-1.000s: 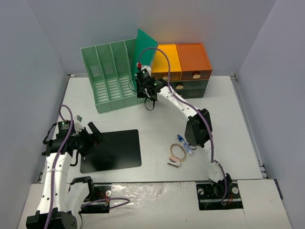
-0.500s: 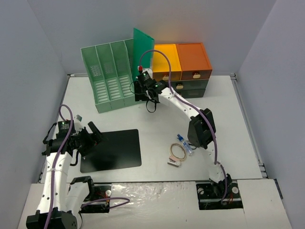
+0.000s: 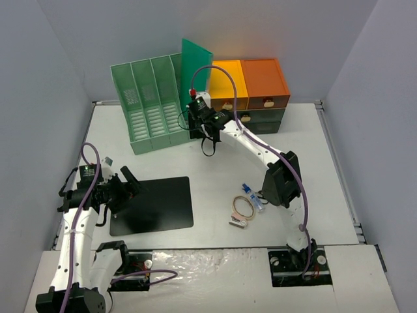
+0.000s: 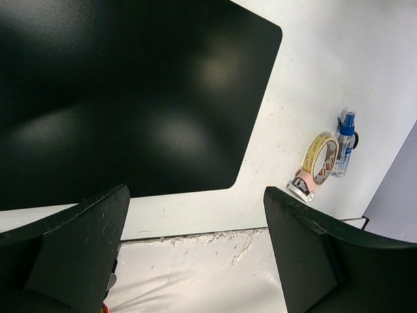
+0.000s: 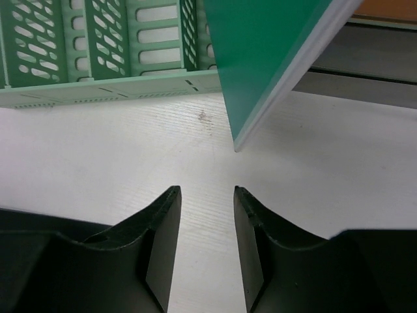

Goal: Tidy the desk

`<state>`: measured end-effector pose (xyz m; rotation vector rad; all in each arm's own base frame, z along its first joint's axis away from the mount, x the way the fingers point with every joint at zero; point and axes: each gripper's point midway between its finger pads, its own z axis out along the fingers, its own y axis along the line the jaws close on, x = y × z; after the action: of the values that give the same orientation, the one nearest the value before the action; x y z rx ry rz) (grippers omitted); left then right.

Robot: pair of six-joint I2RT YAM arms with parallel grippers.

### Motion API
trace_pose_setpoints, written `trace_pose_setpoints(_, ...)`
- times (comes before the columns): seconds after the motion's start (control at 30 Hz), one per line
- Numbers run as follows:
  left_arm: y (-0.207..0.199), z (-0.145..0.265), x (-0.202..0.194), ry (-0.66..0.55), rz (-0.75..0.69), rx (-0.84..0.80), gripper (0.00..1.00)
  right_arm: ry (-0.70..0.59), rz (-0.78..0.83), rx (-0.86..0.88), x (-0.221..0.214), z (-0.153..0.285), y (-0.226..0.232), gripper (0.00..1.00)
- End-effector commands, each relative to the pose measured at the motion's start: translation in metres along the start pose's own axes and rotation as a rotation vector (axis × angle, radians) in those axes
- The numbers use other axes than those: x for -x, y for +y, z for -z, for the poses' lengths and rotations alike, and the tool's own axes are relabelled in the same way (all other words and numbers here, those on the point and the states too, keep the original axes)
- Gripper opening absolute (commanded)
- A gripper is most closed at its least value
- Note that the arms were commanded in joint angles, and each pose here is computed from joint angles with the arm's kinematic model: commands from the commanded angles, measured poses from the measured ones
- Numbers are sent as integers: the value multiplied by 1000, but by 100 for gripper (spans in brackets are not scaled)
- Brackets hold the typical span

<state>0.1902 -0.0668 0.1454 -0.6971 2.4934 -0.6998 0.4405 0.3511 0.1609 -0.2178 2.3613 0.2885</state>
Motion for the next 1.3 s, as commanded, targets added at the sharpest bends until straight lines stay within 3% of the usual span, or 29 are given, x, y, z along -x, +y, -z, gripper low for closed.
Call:
trace_pose_setpoints(0.0, -11, 2, 8, -25, -13, -38, 81, -118, 11, -114, 35, 20, -15, 31)
trace_pose_setpoints(0.27, -11, 3, 8, -26, -14, -36, 82, -204, 114, -338, 44, 37, -32, 34)
trace_pose_setpoints(0.53, -10, 2, 8, -24, -12, -33, 81, -153, 242, -437, 27, 12, -43, 36)
trace_pose_setpoints(0.83, -10, 2, 8, -23, -12, -33, 82, -166, 358, -689, 22, 21, -75, 37)
trace_pose_setpoints(1.27, -11, 1, 7, -17, -15, -38, 82, -163, 347, -677, 25, -18, -73, 38)
